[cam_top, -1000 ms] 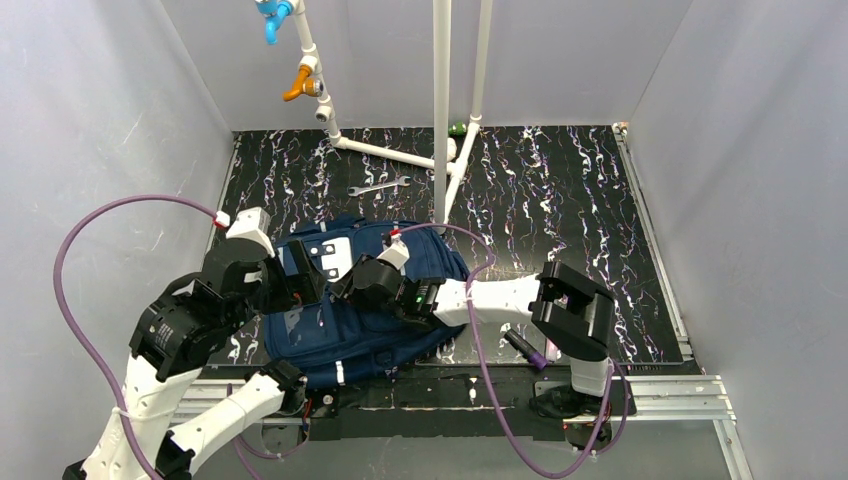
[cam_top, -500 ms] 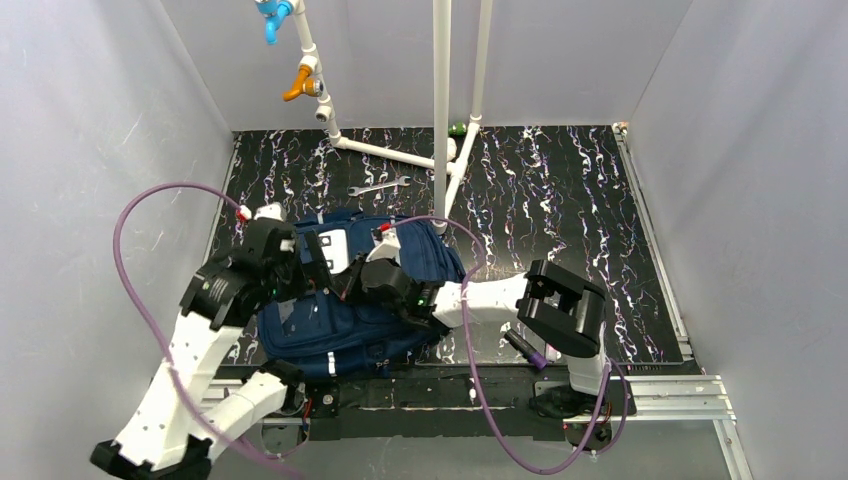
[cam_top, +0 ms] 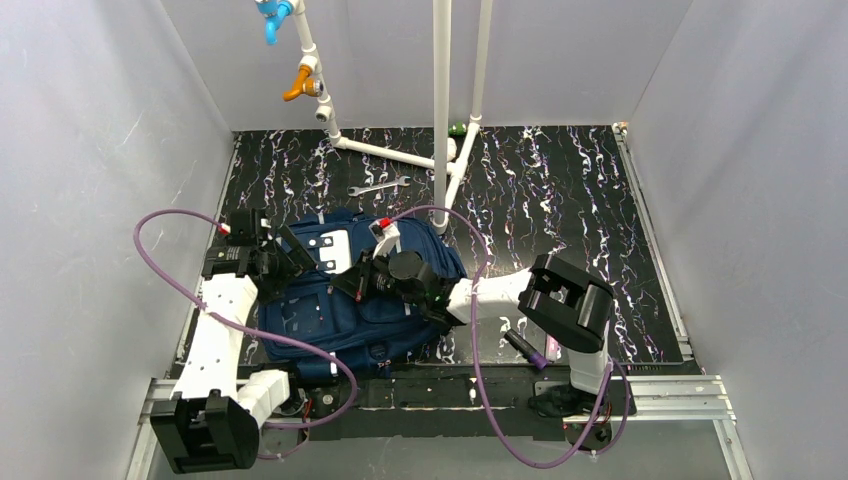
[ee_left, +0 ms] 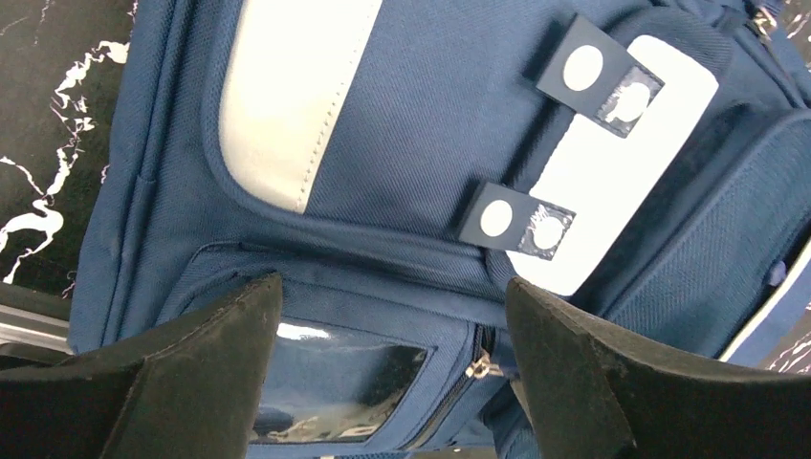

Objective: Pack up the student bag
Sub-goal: Unzip the student bag, then pick up the stationery from the center of the board.

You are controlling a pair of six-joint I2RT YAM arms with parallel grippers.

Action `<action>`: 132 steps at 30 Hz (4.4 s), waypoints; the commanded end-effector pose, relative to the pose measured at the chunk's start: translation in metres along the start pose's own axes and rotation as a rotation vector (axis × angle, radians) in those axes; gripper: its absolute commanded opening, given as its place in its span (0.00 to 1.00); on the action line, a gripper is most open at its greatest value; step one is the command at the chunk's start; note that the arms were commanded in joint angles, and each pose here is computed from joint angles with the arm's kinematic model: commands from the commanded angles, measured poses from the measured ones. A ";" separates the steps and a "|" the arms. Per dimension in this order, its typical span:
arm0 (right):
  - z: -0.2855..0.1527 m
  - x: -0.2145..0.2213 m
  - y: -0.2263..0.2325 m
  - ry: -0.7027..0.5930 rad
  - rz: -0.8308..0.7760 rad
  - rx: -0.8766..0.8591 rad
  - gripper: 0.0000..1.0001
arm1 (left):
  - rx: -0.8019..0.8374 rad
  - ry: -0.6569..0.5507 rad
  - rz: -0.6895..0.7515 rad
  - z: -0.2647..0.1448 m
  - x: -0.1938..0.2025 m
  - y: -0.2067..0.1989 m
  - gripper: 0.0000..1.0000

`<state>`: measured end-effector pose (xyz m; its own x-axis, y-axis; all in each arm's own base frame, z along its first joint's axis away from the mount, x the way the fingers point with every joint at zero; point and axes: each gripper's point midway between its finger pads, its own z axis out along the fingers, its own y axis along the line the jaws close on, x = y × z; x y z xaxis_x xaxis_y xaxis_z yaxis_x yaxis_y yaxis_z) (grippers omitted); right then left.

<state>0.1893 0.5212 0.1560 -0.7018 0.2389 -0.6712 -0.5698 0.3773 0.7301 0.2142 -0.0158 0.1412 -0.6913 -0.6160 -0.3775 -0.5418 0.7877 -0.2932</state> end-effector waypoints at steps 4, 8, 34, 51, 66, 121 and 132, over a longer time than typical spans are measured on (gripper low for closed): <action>-0.015 0.009 0.043 0.112 -0.279 -0.292 0.01 | -0.015 0.009 -0.038 0.027 -0.010 0.002 0.84; -0.027 0.035 0.055 0.215 -0.352 -0.373 0.01 | -0.021 0.005 -0.037 0.036 -0.015 0.002 0.84; -0.241 -0.055 -0.043 0.325 -0.548 0.692 0.98 | 0.257 0.016 0.158 -0.027 -0.015 -0.054 0.93; -0.406 -0.028 -0.224 0.002 0.261 1.362 0.93 | 0.551 0.084 0.401 -0.104 0.047 -0.123 0.93; -0.404 -0.005 -0.257 0.119 0.209 1.402 0.64 | 0.672 0.162 0.419 -0.127 0.078 -0.121 0.92; -0.172 -0.102 0.052 0.259 -0.538 -0.120 0.01 | 0.897 0.400 0.297 -0.115 0.134 -0.208 0.52; -0.176 -0.096 0.061 0.269 -0.542 -0.135 0.14 | 0.892 0.371 0.315 -0.113 0.134 -0.205 0.10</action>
<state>0.1515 0.3535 0.2444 -0.4417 -0.2746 -0.8541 -0.8788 0.3240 0.3502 0.1804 -0.2599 0.2407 -0.9348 -0.2345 -0.2666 0.1032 0.5390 -0.8360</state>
